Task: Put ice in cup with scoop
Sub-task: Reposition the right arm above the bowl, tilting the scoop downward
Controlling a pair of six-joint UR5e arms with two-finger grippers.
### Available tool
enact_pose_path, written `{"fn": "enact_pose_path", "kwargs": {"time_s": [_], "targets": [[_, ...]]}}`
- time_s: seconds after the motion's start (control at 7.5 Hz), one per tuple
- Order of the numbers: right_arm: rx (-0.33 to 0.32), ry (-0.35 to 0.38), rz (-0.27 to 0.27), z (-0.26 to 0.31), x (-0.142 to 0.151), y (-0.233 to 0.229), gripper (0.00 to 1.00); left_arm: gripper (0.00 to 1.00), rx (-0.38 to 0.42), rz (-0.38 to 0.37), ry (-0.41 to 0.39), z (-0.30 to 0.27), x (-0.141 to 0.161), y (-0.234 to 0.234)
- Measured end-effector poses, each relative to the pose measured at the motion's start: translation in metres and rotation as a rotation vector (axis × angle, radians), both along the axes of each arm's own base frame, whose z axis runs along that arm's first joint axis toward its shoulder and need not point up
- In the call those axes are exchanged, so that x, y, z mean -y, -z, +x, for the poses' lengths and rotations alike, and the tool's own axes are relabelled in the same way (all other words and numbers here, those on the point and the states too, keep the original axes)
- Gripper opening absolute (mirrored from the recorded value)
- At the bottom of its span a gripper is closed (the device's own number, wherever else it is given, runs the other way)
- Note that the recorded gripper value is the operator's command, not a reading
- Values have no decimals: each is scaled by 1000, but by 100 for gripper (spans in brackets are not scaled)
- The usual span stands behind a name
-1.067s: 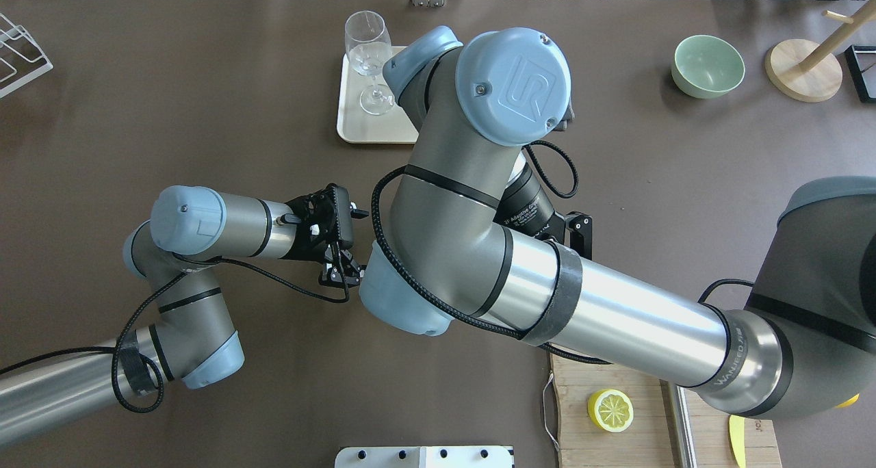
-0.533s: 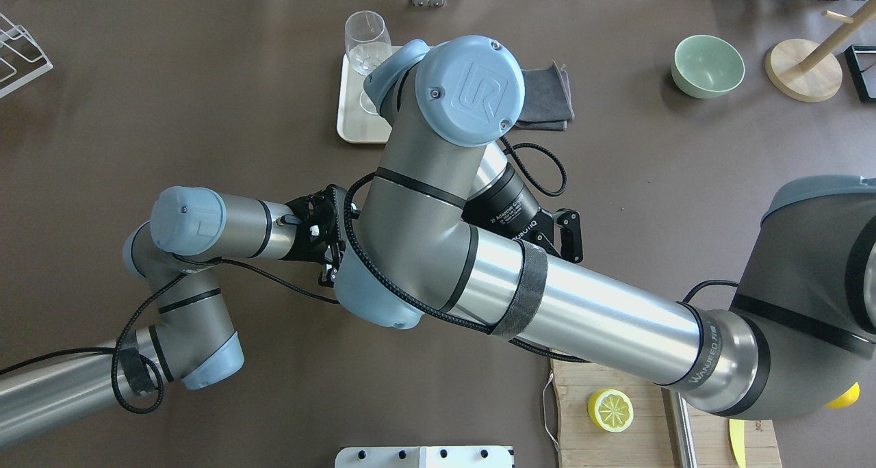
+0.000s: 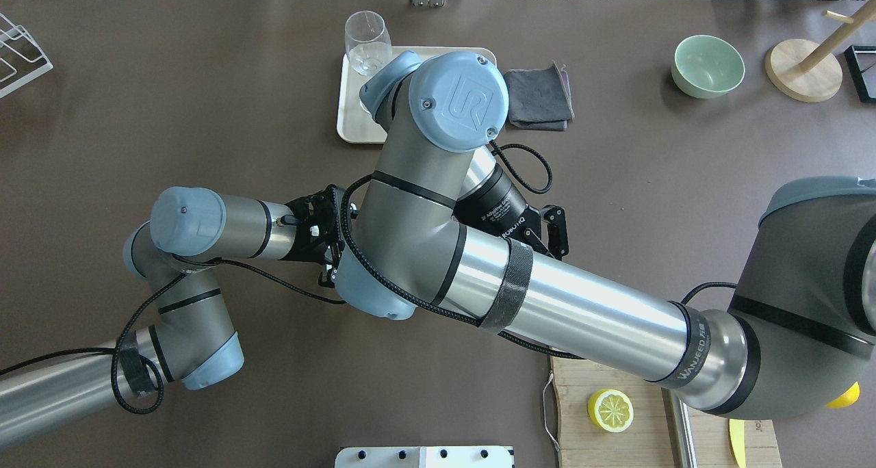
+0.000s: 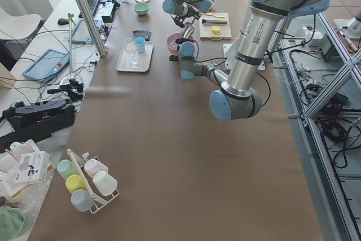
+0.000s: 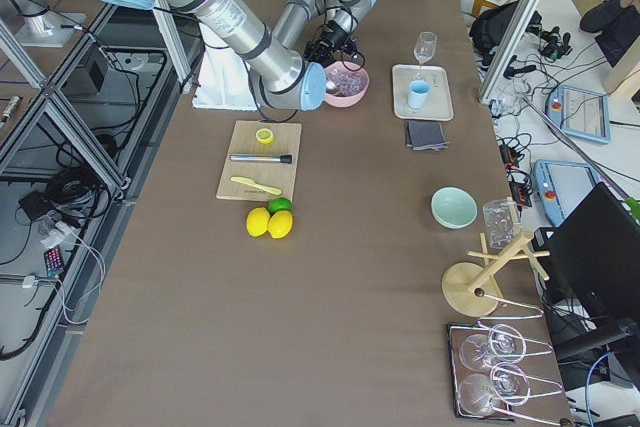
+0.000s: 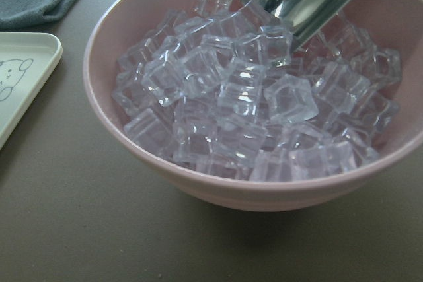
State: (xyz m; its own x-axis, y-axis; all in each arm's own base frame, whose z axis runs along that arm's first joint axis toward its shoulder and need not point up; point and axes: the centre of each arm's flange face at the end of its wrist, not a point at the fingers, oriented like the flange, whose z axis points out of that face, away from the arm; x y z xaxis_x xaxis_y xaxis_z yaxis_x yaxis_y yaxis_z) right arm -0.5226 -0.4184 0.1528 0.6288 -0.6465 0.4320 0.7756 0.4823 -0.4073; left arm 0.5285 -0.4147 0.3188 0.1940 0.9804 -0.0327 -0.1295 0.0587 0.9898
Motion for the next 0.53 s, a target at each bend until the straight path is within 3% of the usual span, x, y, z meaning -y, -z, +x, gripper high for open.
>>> {"fn": "enact_pose_path", "kwargs": {"time_s": [0.53], "targets": [[58, -6, 40, -19, 11, -15, 0, 99, -1, 0, -1, 0, -1, 0]]}}
